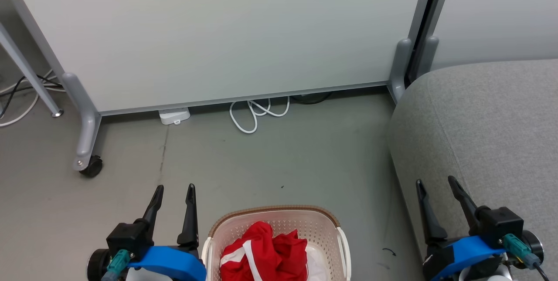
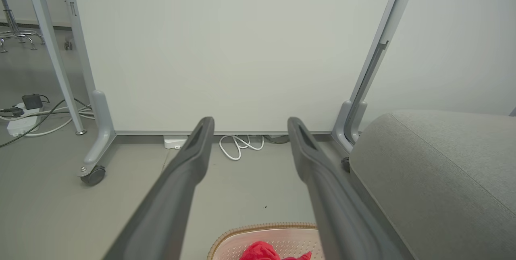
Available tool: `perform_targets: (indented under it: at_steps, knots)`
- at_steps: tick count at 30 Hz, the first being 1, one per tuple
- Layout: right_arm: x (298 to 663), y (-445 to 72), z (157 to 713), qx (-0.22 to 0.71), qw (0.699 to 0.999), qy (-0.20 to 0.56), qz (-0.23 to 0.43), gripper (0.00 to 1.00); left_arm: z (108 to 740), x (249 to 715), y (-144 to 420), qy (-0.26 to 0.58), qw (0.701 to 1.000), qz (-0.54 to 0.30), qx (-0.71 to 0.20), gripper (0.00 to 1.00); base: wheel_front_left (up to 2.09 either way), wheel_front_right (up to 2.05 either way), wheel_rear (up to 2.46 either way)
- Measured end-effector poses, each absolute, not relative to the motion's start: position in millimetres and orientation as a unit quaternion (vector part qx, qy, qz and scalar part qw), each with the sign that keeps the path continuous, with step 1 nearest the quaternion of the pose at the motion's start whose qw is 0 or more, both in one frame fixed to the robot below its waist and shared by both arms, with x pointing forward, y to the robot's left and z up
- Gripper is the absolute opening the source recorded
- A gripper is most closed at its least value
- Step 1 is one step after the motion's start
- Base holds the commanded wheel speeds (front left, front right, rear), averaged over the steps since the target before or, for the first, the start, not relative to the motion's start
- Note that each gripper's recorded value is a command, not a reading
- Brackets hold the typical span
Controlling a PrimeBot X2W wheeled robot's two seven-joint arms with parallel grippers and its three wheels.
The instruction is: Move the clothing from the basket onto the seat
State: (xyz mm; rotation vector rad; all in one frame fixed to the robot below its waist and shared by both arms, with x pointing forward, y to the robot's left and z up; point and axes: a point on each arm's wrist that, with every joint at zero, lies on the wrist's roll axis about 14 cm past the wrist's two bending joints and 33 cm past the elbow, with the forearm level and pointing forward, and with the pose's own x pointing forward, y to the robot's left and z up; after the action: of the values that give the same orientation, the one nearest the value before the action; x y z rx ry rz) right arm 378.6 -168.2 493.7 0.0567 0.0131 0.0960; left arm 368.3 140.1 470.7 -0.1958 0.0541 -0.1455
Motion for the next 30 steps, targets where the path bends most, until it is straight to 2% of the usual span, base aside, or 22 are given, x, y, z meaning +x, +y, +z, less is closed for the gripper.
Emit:
perform_targets:
  at_steps: [22, 30]
  knots:
    - [380, -166, 491, 0.005, 0.998, 0.004, 0.055, 1.0, 470, 372, 140, 0.025, 0.994, -0.075, -0.08, 1.0, 0.0, 0.0, 0.0]
    - [390, -157, 495, 0.012, 0.998, -0.004, 0.067, 1.0, 447, 384, 127, 0.059, 0.991, -0.089, -0.086, 1.0, 0.0, 0.0, 0.0]
